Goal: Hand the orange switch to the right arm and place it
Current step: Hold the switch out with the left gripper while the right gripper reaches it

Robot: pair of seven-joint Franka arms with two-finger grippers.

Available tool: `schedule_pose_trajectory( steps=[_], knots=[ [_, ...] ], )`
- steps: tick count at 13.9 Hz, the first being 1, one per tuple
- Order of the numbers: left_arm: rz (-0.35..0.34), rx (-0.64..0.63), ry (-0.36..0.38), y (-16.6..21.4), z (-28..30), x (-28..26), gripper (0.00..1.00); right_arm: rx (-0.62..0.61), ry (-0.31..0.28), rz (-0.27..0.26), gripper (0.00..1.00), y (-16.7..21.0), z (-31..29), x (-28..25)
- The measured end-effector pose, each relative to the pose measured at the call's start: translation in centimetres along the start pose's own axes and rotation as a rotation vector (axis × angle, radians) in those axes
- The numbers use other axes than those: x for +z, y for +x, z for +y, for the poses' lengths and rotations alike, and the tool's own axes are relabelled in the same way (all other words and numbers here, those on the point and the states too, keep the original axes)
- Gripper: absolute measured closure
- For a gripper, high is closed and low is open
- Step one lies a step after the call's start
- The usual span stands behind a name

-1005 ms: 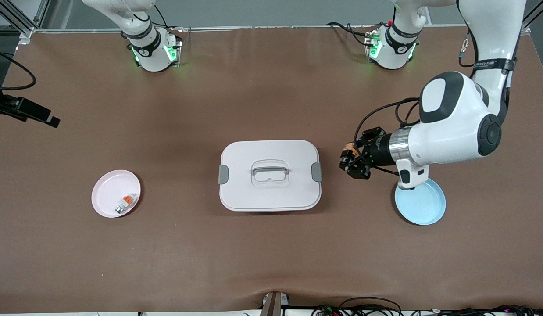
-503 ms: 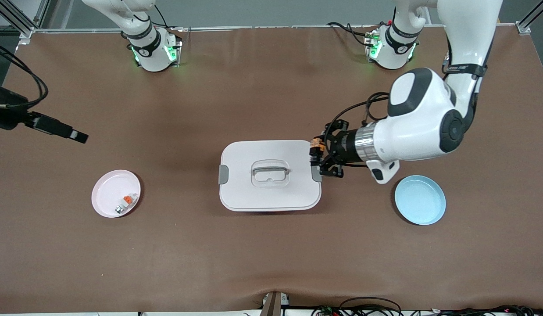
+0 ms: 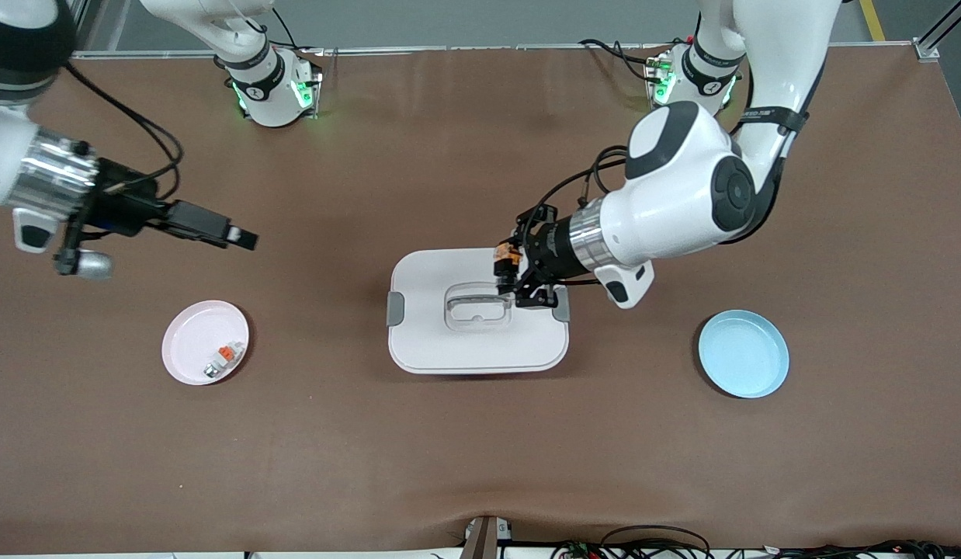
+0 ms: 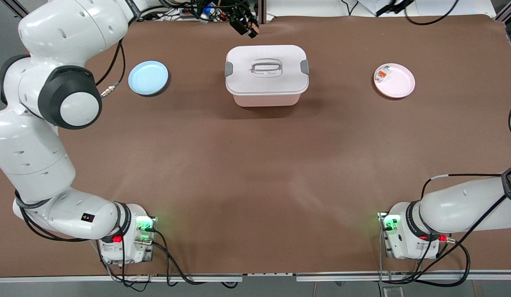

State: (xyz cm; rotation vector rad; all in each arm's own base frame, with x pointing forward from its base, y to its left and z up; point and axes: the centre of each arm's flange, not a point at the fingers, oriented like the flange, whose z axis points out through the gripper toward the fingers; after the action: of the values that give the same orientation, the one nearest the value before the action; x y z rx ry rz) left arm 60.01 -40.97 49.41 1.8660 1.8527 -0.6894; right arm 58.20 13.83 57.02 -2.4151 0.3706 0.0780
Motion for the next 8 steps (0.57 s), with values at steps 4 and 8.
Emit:
schedule_pose_trajectory(
  steps=[4,8],
  knots=[
    [-0.076,0.032,-0.084,-3.6,-1.3,3.4,0.27,0.006,0.042,-0.011,0.00,-0.7,-1.6,4.5],
    [-0.140,0.046,-0.107,-6.4,-3.0,6.5,0.27,-0.011,0.051,-0.017,0.00,-1.3,-2.7,6.0]
  ],
)
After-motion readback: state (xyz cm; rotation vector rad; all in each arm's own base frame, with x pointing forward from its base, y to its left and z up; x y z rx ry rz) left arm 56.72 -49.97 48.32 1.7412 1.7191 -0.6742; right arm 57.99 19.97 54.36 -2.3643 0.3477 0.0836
